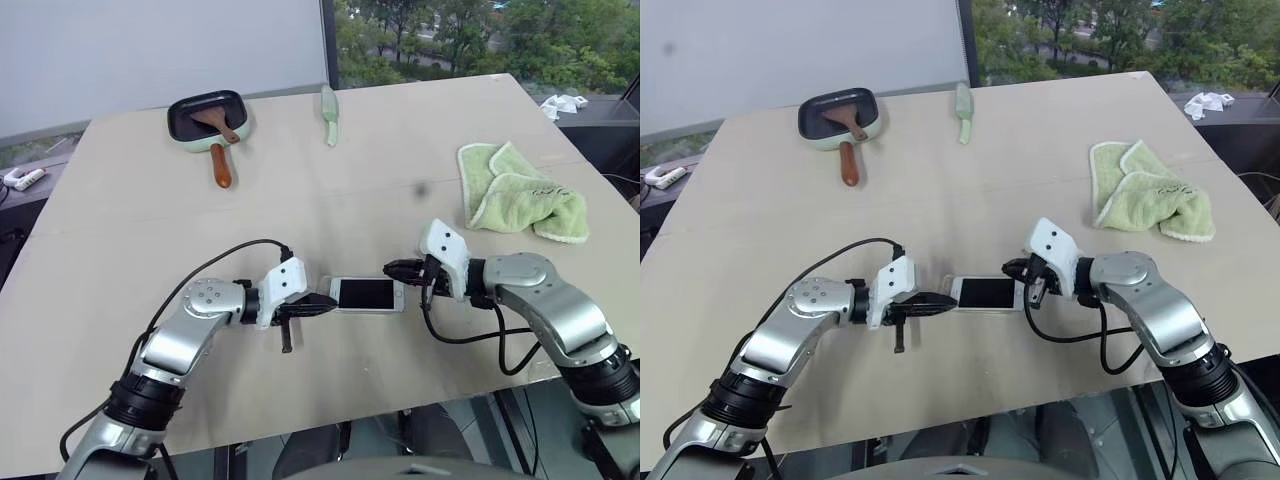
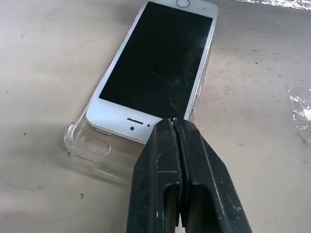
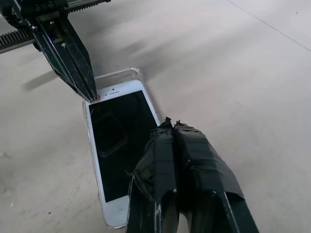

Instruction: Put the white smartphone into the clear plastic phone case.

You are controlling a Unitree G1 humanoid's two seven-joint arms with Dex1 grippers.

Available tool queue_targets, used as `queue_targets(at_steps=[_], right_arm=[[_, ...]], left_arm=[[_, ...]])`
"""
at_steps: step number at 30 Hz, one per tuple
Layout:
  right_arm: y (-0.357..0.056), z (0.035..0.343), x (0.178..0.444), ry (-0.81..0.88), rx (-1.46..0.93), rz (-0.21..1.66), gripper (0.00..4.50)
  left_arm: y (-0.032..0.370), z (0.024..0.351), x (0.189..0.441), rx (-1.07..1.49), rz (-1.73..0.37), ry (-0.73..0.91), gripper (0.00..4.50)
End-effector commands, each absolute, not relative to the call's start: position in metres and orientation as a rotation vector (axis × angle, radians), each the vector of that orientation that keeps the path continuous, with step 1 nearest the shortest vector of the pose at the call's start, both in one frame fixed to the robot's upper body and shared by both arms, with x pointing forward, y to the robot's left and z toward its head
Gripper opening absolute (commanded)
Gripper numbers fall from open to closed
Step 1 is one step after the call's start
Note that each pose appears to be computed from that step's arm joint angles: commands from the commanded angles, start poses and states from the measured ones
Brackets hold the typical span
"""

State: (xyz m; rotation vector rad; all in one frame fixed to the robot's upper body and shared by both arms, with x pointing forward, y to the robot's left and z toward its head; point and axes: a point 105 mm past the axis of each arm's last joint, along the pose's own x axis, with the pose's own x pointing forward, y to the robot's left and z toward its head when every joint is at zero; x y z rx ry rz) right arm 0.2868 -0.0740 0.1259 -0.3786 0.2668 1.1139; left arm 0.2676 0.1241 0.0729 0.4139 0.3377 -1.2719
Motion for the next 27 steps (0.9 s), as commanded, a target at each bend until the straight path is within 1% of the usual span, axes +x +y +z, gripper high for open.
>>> queue_targets(at_steps=[1, 3, 8, 13, 16, 21, 27], right_arm=[[-0.077, 0.138, 0.283, 0.224, -0.384, 1.108, 0.03], [-0.08, 0.135, 0.282, 0.24, -0.386, 1.108, 0.03], [-0.09, 0.127, 0.276, 0.298, -0.408, 1.121, 0.03], [-0.096, 0.122, 0.274, 0.335, -0.426, 1.125, 0.03], [-0.099, 0.122, 0.274, 0.342, -0.429, 1.123, 0.03], [-0.108, 0.12, 0.277, 0.366, -0.439, 1.1, 0.03], [-0.109, 0.118, 0.275, 0.381, -0.441, 1.109, 0.03]], left_arm=[[0.132, 0.044, 0.259, 0.425, -1.267, 0.466, 0.0], [0.13, 0.051, 0.262, 0.41, -1.259, 0.43, 0.0], [0.121, 0.081, 0.269, 0.319, -1.247, 0.301, 0.0], [0.128, 0.097, 0.267, 0.289, -1.234, 0.247, 0.0], [0.143, 0.096, 0.268, 0.318, -1.2, 0.271, 0.0], [0.181, 0.083, 0.27, 0.335, -1.097, 0.335, 0.0], [0.185, 0.07, 0.274, 0.317, -1.076, 0.336, 0.0]])
